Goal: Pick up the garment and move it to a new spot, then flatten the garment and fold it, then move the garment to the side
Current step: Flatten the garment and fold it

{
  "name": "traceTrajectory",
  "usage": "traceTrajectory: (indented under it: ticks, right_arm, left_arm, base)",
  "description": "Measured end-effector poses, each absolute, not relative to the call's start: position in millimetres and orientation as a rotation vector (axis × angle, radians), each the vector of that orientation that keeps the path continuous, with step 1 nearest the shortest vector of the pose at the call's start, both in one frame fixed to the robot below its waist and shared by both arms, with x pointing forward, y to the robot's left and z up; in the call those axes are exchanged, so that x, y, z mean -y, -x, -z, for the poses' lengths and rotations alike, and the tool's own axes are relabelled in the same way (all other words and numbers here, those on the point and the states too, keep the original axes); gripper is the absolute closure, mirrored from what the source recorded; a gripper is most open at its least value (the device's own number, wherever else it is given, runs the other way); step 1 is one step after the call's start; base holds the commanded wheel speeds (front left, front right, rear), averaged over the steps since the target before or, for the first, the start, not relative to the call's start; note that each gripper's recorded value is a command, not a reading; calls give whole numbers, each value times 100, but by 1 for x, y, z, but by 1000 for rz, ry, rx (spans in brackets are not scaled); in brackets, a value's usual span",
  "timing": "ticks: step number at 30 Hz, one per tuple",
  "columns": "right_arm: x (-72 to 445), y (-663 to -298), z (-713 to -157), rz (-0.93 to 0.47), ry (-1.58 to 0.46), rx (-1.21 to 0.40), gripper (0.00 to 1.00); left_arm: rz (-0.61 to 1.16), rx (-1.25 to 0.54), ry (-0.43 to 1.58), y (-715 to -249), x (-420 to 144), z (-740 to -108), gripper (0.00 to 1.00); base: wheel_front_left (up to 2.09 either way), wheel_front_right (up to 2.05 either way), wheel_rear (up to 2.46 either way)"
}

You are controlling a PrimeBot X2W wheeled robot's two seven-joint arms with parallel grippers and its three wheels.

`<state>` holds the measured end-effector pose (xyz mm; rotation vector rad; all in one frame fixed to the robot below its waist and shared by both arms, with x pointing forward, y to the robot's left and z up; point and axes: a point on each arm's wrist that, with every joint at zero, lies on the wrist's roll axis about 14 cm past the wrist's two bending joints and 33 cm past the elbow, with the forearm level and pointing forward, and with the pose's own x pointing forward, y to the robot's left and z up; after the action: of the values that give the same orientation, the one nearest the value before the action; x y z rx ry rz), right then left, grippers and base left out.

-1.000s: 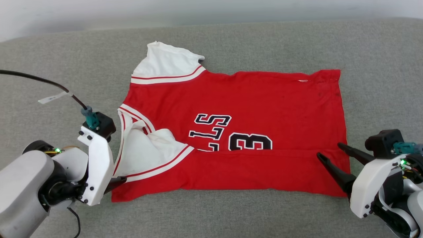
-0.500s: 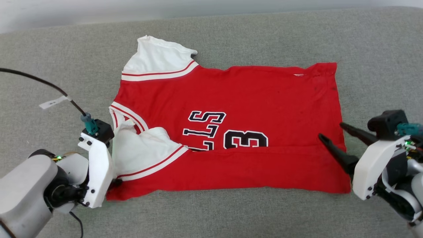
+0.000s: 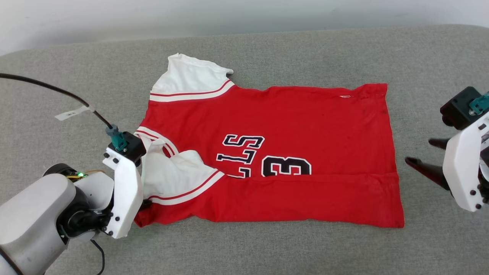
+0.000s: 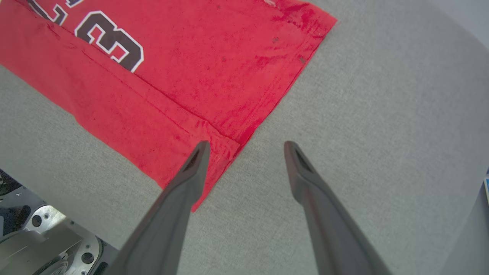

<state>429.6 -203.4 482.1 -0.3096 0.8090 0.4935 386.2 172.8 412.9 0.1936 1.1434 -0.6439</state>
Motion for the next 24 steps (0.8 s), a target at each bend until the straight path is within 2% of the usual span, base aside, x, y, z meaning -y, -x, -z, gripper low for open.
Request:
traceTrajectory:
  ticks: [5,13,24]
  right_arm:
    - [217,-412,-459,-477,297,-1026,0]
    - [201,-378,-401,-517,209,-1229,0]
    - [184,-363,-362,-537,145,-1284,0]
  left_arm:
    - [661,-1127,-201,-385,-170,-417,100]
    - [671,-1133,-206,-382,-169,-411,100]
    - [669,-1150,-194,-383,-172,-400,100]
  base:
    - [0,0,0]
    - [0,0,0]
    - [0,0,0]
